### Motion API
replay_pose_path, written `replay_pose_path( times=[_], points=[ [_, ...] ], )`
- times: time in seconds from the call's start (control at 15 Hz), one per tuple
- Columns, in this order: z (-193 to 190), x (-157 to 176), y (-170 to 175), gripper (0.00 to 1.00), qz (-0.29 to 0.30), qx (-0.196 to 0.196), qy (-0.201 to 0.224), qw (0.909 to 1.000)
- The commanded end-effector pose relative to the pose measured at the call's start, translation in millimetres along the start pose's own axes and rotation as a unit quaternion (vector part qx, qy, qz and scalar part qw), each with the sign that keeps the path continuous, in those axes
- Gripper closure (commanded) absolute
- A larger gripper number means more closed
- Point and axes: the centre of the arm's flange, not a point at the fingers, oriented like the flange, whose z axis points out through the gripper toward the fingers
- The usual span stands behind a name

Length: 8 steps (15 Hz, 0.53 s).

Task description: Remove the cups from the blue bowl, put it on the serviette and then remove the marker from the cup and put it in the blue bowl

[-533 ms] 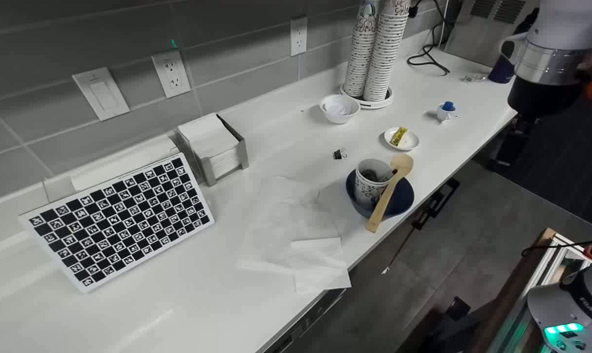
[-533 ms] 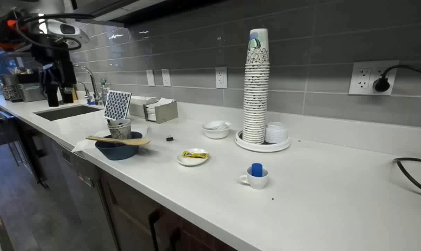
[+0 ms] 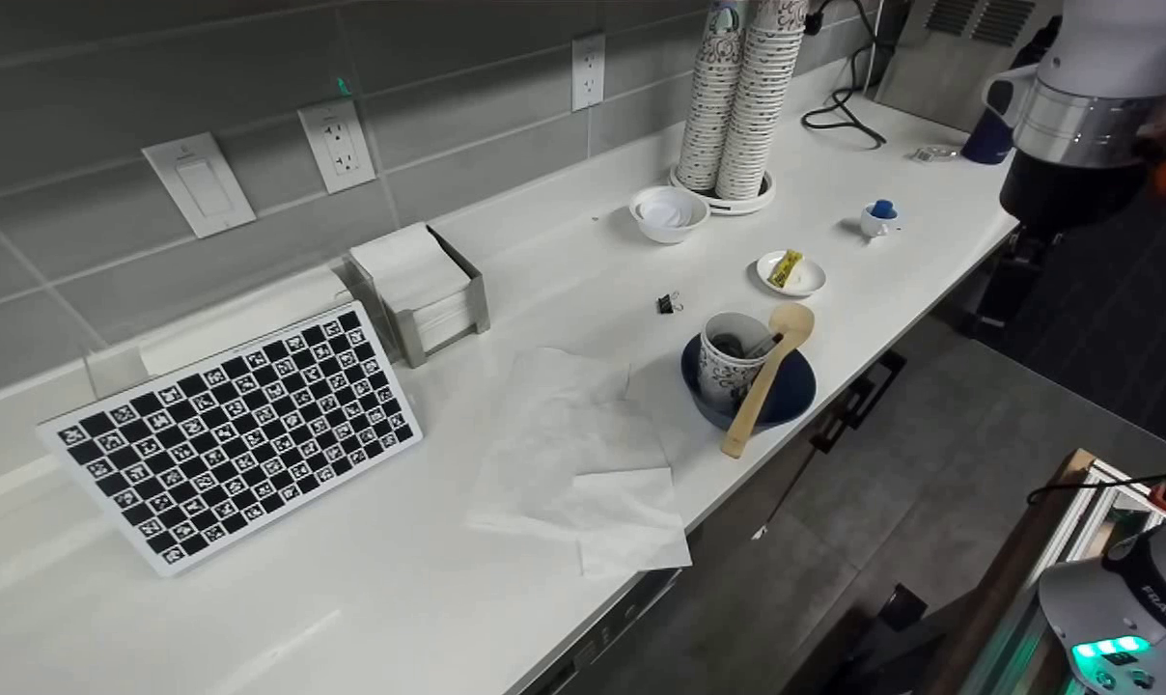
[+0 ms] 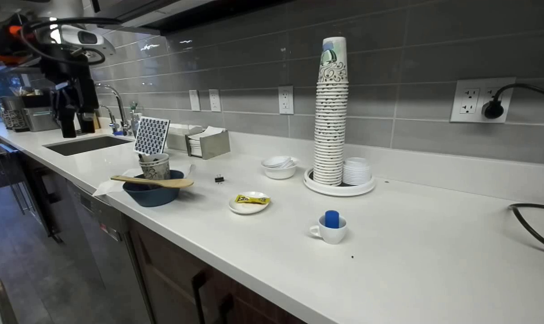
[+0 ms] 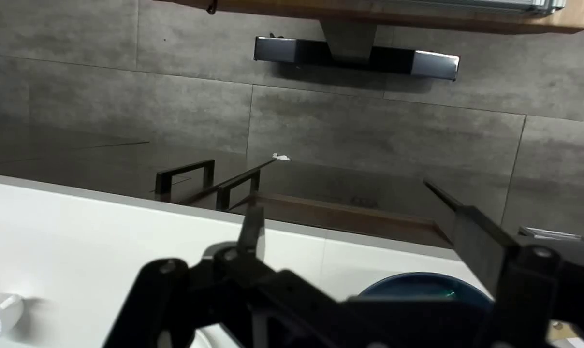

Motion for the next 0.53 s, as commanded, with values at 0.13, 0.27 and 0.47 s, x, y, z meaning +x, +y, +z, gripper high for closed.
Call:
replay_pose_path(
  times=[0.13,0.27,0.47],
  points=[
    [0.0,0.0,0.0,0.0,0.0,0.0,0.0,1.0],
    [0.0,0.0,0.0,0.0,0.0,0.0,0.0,1.0],
    [-4.9,4.4,7.8,0.0,0.053,0.033,0.032,0.9975]
  ],
)
